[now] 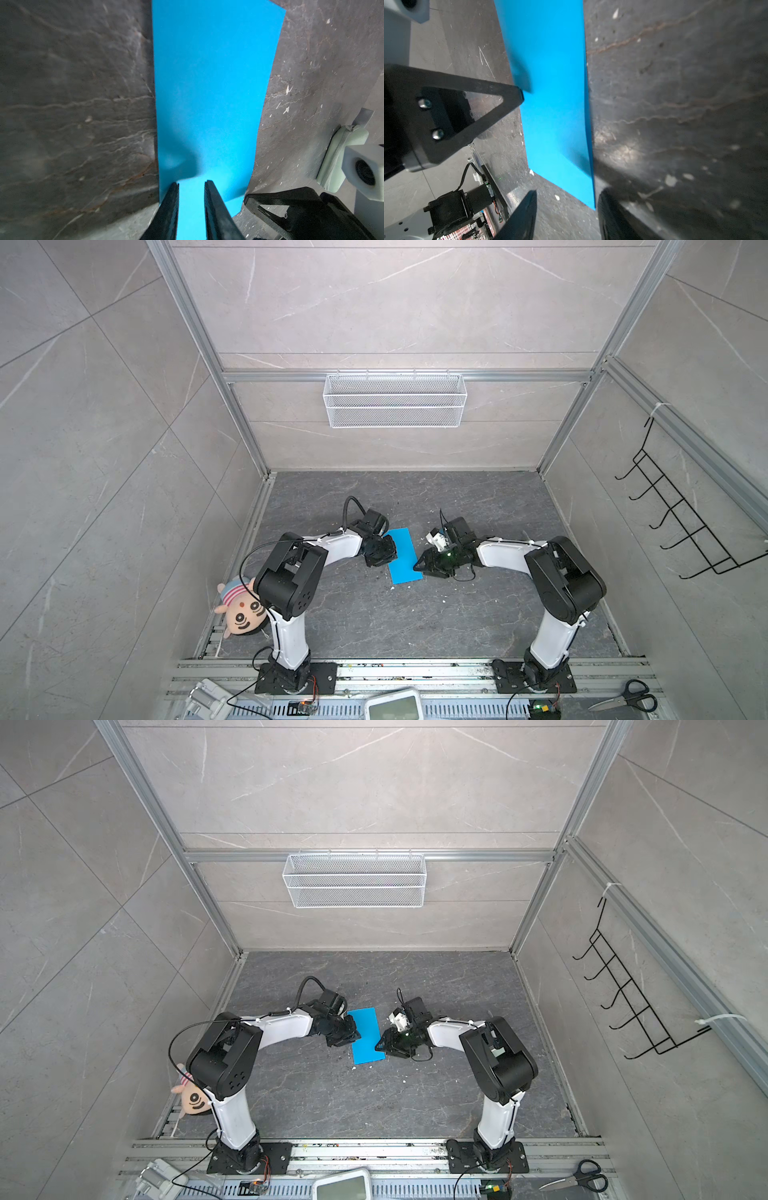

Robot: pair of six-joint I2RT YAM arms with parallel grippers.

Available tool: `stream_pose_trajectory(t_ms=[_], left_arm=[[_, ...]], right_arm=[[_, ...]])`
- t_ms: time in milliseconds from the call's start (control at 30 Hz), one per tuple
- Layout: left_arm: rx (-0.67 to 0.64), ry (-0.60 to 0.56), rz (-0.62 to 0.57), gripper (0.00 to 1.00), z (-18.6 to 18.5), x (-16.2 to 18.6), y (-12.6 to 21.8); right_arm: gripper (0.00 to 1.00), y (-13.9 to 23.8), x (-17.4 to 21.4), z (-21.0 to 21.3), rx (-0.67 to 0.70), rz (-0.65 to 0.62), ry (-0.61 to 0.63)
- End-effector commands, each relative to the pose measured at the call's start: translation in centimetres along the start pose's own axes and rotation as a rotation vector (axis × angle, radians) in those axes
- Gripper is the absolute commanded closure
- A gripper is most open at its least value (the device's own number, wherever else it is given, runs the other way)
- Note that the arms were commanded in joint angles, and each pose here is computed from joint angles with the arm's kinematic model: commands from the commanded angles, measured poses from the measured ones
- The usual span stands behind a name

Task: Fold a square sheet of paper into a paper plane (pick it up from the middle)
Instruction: 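Close the left gripper on the strip's end while the right gripper hovers beside it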

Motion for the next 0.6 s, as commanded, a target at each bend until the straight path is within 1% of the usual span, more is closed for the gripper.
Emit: stream_pose_trajectory(t_ms=[0,167,400,567], left_arm=[[-0.099,0.049,0.053,0.72,2.6,1.4,-1.2],[-0.104,0.053,0.053,0.73,2.7,1.5,-1.3],[-0.111,0.049,0.054,0.72,2.8,1.4,-1.4],[-0.113,0.047,0.057,0.73,2.9,1.4,-1.5]], right_arm=[[0.49,-0.8,0.4,-0.5,0.006,0.059,-0.003],[0.50,-1.0,0.5,-0.1,-0.034,0.077,-0.007],[0.52,-0.9,0.0,1.0,-0.125,0.061,-0.009],[0.53,-1.3,-0.3,1.2,-0.150,0.052,-0.017]])
Point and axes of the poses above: each gripper's point midway between its finger pads, its own y axis back along the fingers, its own z axis along the line the jaws close on, x = y × z, the point moved 6 cm from there along y, back along the fingers, and after that the axes turned 4 degrees about -y, right-handed, at the moved point
